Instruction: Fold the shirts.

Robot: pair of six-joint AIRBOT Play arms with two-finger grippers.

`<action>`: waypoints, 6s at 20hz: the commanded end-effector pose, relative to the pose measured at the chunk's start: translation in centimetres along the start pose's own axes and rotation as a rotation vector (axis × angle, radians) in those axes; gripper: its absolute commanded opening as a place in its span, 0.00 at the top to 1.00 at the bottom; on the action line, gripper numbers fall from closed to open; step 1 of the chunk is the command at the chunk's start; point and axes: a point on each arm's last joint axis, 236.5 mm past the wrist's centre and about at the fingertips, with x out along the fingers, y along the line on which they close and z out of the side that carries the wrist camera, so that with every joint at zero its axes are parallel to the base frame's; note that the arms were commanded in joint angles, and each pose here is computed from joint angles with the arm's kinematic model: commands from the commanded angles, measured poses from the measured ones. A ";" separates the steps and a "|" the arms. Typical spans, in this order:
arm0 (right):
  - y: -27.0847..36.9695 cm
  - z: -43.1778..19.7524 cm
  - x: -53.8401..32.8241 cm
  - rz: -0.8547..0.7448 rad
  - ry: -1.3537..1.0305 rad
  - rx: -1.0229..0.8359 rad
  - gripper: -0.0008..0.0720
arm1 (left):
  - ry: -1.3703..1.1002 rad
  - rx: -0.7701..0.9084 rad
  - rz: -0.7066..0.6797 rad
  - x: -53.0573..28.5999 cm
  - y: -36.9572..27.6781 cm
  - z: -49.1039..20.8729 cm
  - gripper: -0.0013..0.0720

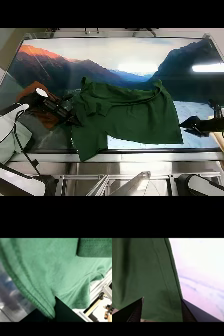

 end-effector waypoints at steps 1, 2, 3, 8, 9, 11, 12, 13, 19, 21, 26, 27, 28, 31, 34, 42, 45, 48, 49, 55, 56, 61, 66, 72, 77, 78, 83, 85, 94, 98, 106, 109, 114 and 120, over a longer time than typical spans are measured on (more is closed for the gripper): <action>-1.6 -1.3 1.4 -0.015 0.078 0.003 0.27 | -0.052 0.014 -0.039 0.0 -0.7 1.3 0.98; -1.9 -1.6 1.9 -0.008 0.101 0.021 0.27 | -0.047 0.014 -0.048 0.0 -1.0 1.2 0.98; -2.0 -1.9 2.5 0.008 0.124 0.038 0.27 | -0.042 0.014 -0.050 0.0 -1.0 1.1 0.98; -1.0 -3.9 5.1 0.119 0.223 0.082 0.32 | -0.011 0.015 -0.065 0.0 -1.4 0.4 0.98; -0.7 -4.2 5.5 0.133 0.242 0.075 0.53 | -0.011 0.015 -0.066 0.0 -1.4 0.4 0.98; 0.3 -4.8 5.8 0.161 0.278 0.036 0.89 | -0.004 0.016 -0.069 0.0 -1.5 0.2 0.95; 1.0 -4.8 5.6 0.182 0.286 0.033 0.96 | 0.002 0.018 -0.073 0.0 -1.6 0.0 0.95; 2.3 -4.3 5.1 0.231 0.282 0.036 0.96 | 0.010 0.042 -0.086 -0.2 -2.0 -0.3 0.95; 20.6 3.1 -10.3 0.777 -0.151 -0.320 0.96 | -0.300 0.400 -0.412 -11.3 -14.3 -1.9 0.97; 26.6 2.8 -17.6 0.848 -0.389 -0.524 0.96 | -0.454 0.581 -0.556 -17.0 -20.5 -5.1 0.96; 38.6 -3.1 -34.1 0.760 -1.070 -0.905 0.96 | -0.863 1.128 -1.002 -31.6 -33.6 -21.2 0.95; 40.0 -4.3 -37.3 0.713 -1.217 -0.925 0.96 | -0.976 1.227 -1.062 -34.3 -34.6 -24.7 0.95; 41.2 -6.0 -40.7 0.678 -1.367 -0.932 0.96 | -1.082 1.316 -1.098 -36.4 -35.2 -28.4 0.95; 43.3 -10.8 -45.9 0.581 -1.612 -0.992 0.96 | -1.324 1.453 -0.998 -38.1 -36.1 -35.5 0.95; 44.1 -12.8 -46.1 0.427 -1.656 -1.090 0.96 | -1.442 1.407 -0.911 -38.6 -36.7 -37.0 0.95; 34.1 1.3 -32.2 0.363 -1.071 -0.745 0.96 | -1.137 0.845 -0.425 -34.8 -29.9 -15.9 0.95; 25.8 7.2 -22.7 0.348 -0.892 -0.521 0.96 | -0.930 0.677 -0.296 -29.4 -25.0 -6.7 0.95; 18.7 11.6 -13.5 0.307 -0.768 -0.349 0.96 | -0.792 0.514 -0.309 -24.6 -20.1 2.0 0.95; 17.5 13.0 -10.7 0.319 -0.728 -0.324 0.96 | -0.739 0.468 -0.322 -23.1 -18.2 4.8 0.95; 15.4 20.4 -0.7 0.548 -0.615 -0.202 0.96 | -0.595 0.313 -0.401 -18.4 -11.8 16.6 0.96; 15.4 21.3 -0.1 0.576 -0.597 -0.200 0.96 | -0.610 0.307 -0.398 -18.7 -11.3 18.0 0.96; 16.0 25.2 -0.1 0.650 -0.568 -0.222 0.96 | -0.674 0.279 -0.393 -20.6 -10.0 21.3 0.96; 13.0 23.9 2.3 0.514 -0.450 -0.273 0.96 | -0.621 0.204 -0.249 -18.4 -5.5 21.3 0.96; 8.2 21.6 4.3 0.352 -0.310 -0.272 0.96 | -0.471 0.214 -0.138 -15.4 -3.9 19.1 0.96; 7.0 19.9 5.5 0.295 -0.230 -0.313 0.96 | -0.347 0.160 -0.009 -13.5 -1.2 17.2 0.96; 6.7 19.6 5.6 0.287 -0.217 -0.320 0.96 | -0.341 0.156 -0.003 -13.4 -1.1 17.1 0.96; 3.1 17.3 6.8 0.146 -0.087 -0.307 0.96 | -0.328 0.157 -0.007 -13.2 -1.2 16.8 0.97; 3.2 17.2 6.7 0.147 -0.086 -0.306 0.94 | -0.313 0.159 -0.013 -13.1 -1.3 16.5 0.93; 4.3 18.6 -1.0 0.012 -0.198 -0.345 0.35 | -0.282 0.171 -0.027 -15.8 -3.0 13.4 0.64; 2.0 13.8 -4.7 -0.087 -0.049 -0.249 0.35 | -0.283 0.134 -0.031 -18.5 -3.8 11.0 0.65; -3.1 -1.7 -1.9 -0.033 0.195 0.108 0.36 | -0.154 0.058 0.021 -14.2 -1.7 4.0 0.65; -4.7 -4.4 -0.1 -0.067 0.154 0.192 0.36 | -0.119 0.016 0.099 -12.6 0.7 1.8 0.65; -2.2 -6.0 4.2 0.022 0.140 0.174 0.36 | -0.094 -0.016 0.082 -9.9 1.3 -0.5 0.65; -2.2 -4.9 4.9 -0.003 0.102 0.145 0.96 | -0.120 -0.053 0.091 -7.1 2.9 -1.1 0.65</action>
